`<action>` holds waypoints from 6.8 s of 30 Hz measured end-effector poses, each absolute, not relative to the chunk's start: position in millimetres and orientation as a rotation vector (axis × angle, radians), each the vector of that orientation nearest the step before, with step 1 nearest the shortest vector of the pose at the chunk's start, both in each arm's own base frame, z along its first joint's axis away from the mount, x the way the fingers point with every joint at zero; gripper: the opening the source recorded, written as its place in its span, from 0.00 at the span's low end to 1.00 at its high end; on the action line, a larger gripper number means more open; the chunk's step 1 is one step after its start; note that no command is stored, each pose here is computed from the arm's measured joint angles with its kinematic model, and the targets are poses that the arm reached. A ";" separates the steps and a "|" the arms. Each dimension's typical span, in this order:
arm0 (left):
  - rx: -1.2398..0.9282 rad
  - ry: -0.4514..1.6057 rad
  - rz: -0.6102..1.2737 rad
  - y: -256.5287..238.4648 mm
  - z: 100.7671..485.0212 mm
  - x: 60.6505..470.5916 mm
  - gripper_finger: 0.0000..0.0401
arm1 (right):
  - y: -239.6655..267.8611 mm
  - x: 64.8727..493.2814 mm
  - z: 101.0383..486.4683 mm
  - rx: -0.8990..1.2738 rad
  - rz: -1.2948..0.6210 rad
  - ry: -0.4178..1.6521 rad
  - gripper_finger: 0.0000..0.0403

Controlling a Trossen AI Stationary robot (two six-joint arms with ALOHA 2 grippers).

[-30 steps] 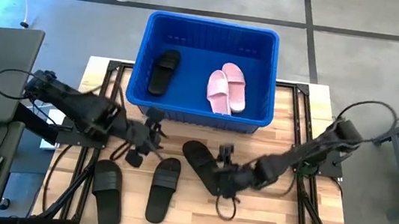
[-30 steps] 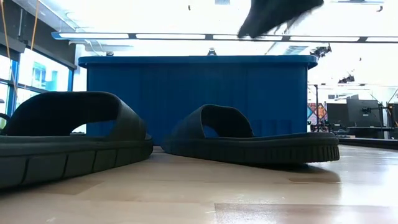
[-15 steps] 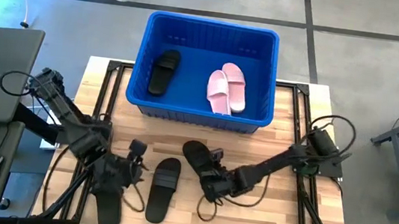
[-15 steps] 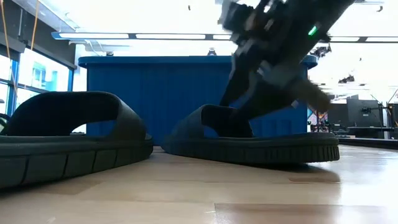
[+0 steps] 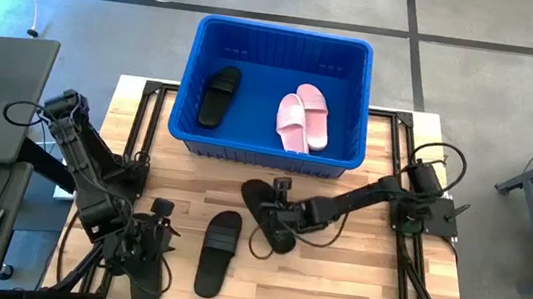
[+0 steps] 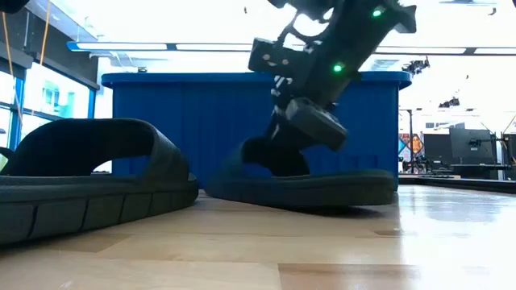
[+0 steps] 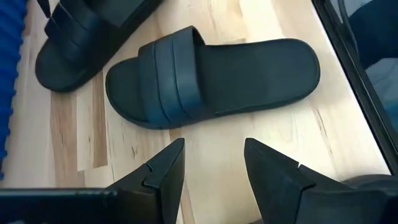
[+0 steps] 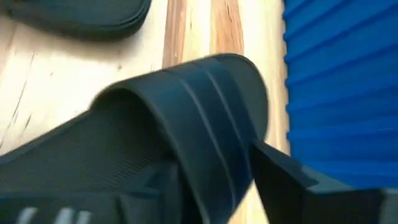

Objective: Pick and place slides into bin
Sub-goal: Put the black slipper into the blue basket

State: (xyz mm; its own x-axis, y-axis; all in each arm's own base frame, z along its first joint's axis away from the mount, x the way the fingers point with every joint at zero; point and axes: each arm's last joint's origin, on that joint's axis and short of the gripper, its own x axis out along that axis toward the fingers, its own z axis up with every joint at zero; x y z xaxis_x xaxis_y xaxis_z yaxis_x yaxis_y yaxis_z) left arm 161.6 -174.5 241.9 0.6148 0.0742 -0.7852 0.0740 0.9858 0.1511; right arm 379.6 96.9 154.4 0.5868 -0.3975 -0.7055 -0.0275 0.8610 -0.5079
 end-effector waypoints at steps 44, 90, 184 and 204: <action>0.132 0.884 0.055 -173.7 239.9 161.2 0.39 | -36.2 399.7 399.2 -0.444 -0.956 0.630 0.00; 0.183 0.866 0.048 -173.4 240.7 161.8 0.39 | -130.6 341.1 235.3 0.314 -1.184 1.062 0.07; -0.002 1.432 0.189 -208.0 172.2 140.9 0.39 | 148.5 379.9 205.0 -0.188 0.115 0.362 0.35; 0.125 1.413 0.340 -209.7 195.0 145.3 0.39 | 143.7 381.4 203.8 -0.154 0.106 0.379 0.35</action>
